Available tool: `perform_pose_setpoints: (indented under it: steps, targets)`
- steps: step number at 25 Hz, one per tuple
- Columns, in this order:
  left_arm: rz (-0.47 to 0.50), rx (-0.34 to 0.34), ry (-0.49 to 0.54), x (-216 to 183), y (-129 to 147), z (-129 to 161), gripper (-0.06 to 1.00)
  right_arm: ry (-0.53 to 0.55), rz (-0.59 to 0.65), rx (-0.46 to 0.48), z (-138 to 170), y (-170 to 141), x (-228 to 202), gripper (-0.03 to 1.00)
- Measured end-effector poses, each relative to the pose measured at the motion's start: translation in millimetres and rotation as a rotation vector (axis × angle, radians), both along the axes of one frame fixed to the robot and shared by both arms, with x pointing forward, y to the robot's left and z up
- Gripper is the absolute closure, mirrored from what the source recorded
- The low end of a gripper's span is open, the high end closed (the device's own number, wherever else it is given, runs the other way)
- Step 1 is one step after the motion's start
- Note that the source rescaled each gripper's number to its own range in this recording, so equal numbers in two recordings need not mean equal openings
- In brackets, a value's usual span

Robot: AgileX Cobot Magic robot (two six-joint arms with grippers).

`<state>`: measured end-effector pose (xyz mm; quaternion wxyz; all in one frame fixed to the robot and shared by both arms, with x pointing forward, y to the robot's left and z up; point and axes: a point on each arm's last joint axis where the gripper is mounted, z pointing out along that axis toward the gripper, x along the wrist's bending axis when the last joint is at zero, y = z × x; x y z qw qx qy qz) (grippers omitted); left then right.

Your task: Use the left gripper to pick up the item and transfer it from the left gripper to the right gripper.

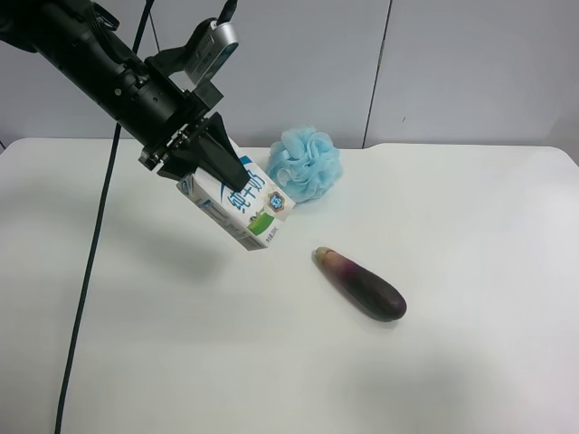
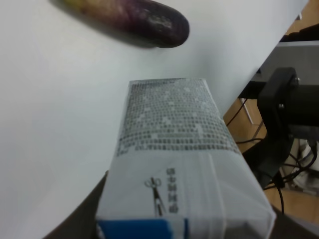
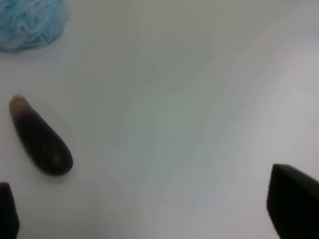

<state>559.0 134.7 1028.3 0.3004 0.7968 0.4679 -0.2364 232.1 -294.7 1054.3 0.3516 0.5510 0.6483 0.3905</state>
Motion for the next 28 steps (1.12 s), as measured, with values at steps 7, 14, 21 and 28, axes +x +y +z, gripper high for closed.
perform_pose_setpoints:
  steps: [7, 14, 21, 28]
  targets:
    - [-0.005, -0.017, -0.03, -5, 0, 13, 0.94, 0.0, 0.009, 0.014, 0, 1, 0, -0.03]
    - [0.032, -0.115, -0.001, -5, -6, 20, 0.94, 0.116, 0.102, 0.155, 12, 17, 17, -0.03]
    - [0.061, -0.191, 0.022, -4, -10, 26, 0.94, 0.295, 0.253, 0.224, 24, 36, 63, -0.03]
    - [0.085, -0.254, 0.041, -4, -13, 31, 0.94, 0.326, 0.467, 0.359, 26, 58, 102, -0.03]
